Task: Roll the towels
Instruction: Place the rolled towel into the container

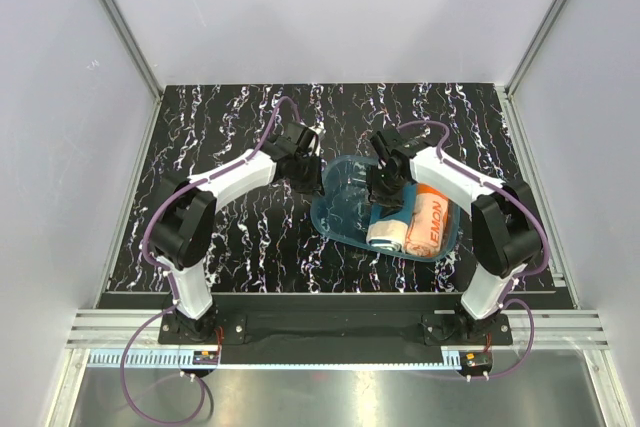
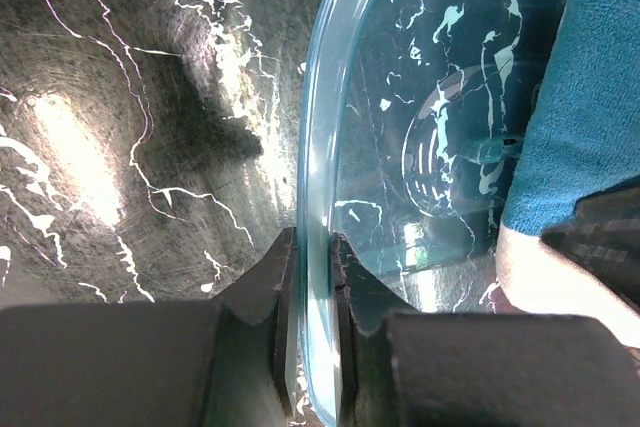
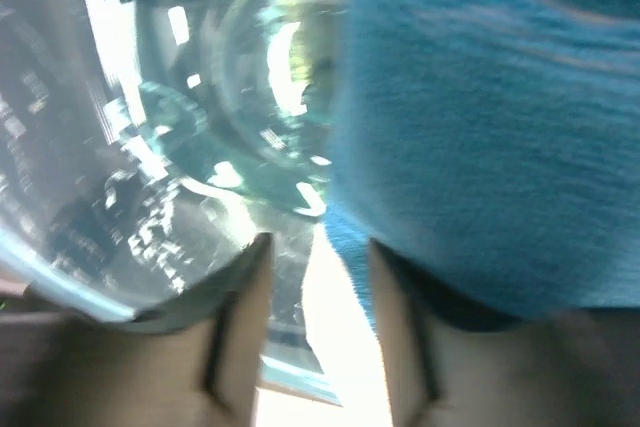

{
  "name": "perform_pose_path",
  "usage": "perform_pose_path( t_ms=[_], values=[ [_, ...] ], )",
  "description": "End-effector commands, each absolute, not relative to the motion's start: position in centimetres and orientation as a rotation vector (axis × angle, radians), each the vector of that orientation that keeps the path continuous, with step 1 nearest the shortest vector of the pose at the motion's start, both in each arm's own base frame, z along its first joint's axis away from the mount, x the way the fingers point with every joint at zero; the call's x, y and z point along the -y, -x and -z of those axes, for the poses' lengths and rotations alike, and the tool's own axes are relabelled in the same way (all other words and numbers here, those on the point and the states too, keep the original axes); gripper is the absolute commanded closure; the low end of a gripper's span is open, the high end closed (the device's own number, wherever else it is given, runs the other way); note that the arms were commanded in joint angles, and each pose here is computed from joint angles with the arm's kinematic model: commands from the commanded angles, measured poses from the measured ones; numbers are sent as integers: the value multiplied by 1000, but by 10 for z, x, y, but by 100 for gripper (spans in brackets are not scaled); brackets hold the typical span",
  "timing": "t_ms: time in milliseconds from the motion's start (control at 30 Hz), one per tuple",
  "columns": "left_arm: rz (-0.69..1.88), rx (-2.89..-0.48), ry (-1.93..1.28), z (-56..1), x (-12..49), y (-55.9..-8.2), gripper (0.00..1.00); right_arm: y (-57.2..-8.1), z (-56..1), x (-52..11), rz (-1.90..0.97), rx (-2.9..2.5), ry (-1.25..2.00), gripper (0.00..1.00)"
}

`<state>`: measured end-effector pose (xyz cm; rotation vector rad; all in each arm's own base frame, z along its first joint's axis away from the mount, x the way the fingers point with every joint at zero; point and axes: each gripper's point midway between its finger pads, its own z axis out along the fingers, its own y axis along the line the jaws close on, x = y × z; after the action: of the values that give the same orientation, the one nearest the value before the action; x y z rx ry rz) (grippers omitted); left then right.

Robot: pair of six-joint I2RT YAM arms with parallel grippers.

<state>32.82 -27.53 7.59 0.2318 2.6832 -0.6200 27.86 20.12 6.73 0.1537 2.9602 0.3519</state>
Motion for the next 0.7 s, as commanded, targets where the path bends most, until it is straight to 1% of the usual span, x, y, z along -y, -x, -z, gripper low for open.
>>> perform_pose_path(
  t_ms=[0, 67, 133, 200, 333, 400, 433, 533, 633, 667],
  values=[
    [590, -2689, -234, -73, 265, -324, 100, -285, -98, -222, -557, -2904, -39, 45],
    [606, -2701, -222, -68, 265, -320, 100, -287, -103, -228, -603, -2889, -26, 38],
    [619, -2706, -215, -66, 266, -317, 100, -292, -115, -232, -635, -2856, -27, 33],
    [632, -2708, -199, -64, 267, -316, 100, -299, -137, -236, -668, -2796, -15, 27],
    [689, -2714, -164, -63, 274, -314, 100, -310, -184, -232, -650, -2681, -12, 20],
    [719, -2709, -137, -65, 280, -313, 100, -314, -212, -220, -583, -2614, -45, 15],
    [738, -2715, -115, -65, 282, -312, 100, -315, -221, -213, -555, -2592, -68, 11],
    [779, -2716, -75, -67, 290, -308, 100, -313, -260, -186, -492, -2476, -159, 6],
    [833, -2707, -24, -68, 302, -305, 100, -312, -287, -164, -437, -2350, -266, 0],
    [855, -2698, -24, -67, 309, -303, 100, -307, -310, -157, -463, -2260, -295, 0]
  ],
)
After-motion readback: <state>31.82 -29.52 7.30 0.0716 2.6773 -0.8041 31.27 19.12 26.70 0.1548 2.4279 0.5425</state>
